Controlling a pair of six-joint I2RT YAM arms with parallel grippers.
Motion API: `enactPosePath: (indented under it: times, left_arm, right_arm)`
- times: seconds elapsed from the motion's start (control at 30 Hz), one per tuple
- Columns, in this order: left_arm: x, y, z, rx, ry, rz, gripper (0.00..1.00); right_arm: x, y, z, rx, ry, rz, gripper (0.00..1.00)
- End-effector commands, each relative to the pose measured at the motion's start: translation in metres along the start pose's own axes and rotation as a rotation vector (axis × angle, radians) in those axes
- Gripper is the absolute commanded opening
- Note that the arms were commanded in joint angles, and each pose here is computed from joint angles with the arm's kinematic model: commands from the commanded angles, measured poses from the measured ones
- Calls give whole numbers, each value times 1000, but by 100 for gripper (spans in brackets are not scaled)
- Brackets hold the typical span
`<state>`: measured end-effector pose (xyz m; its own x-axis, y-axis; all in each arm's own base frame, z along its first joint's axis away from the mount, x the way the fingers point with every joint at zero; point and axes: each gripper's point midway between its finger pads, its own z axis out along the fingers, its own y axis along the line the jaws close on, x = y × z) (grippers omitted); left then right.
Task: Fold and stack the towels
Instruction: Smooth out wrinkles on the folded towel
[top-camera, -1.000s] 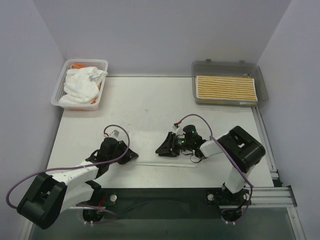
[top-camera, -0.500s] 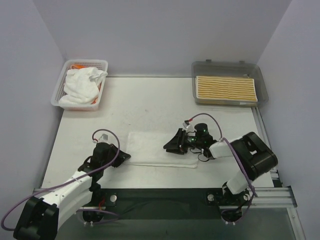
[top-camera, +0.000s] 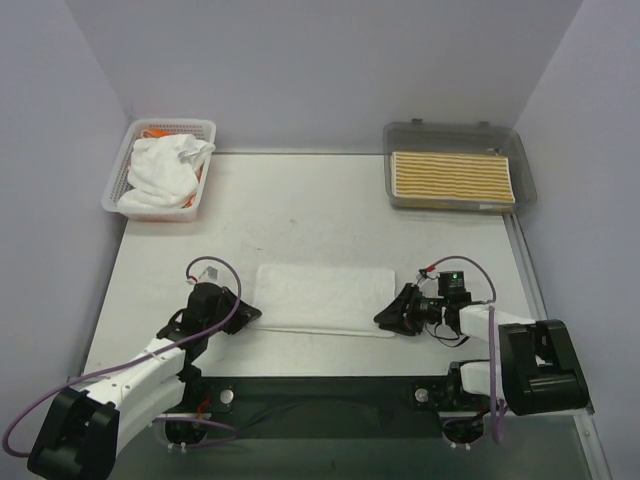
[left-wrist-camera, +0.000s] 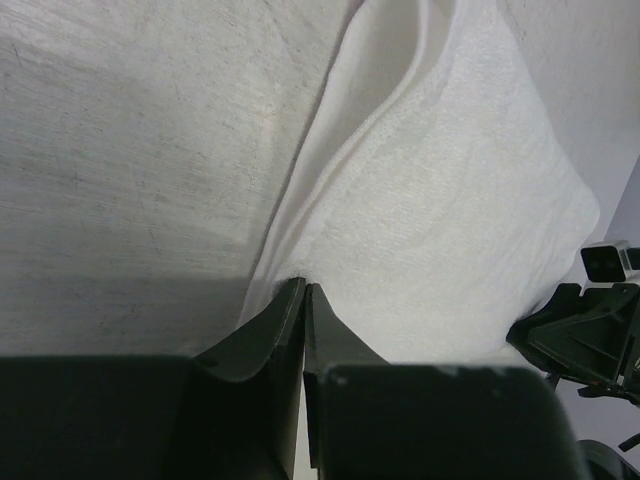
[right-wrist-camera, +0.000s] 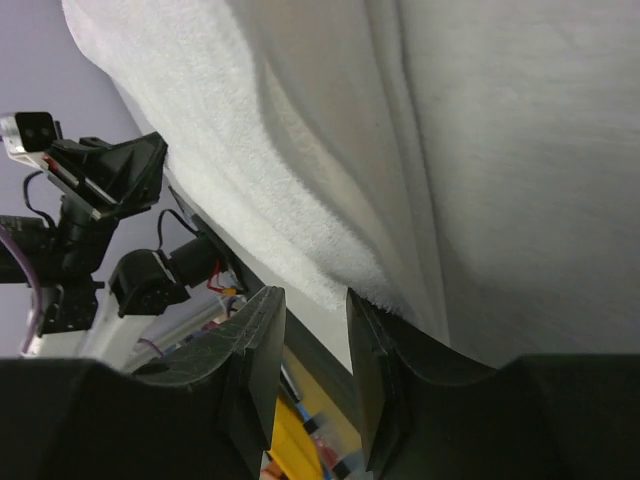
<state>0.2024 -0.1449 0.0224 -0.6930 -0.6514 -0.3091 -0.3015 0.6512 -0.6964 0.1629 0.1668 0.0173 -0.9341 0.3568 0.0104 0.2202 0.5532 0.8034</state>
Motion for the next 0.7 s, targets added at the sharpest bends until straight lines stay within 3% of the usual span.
enactPosePath:
  times: [0.0, 0.1, 0.4, 0.53, 0.67]
  left_arm:
    - [-5, 10, 0, -47, -27, -12, 13]
    - [-4, 17, 0, -70, -29, -21, 11]
    - [-13, 7, -5, -47, -60, -13, 10]
    - [-14, 6, -4, -52, -52, -3, 11]
    - [-13, 8, -4, -57, -52, -8, 10]
  right_arm:
    - [18, -28, -9, 54, 38, 131, 33]
    - [10, -33, -10, 84, -6, 166, 33]
    - [-42, 35, -41, -25, -210, -109, 33]
    - [-61, 42, -36, -45, -243, -126, 29]
    - [-69, 19, -22, 4, -247, -38, 26]
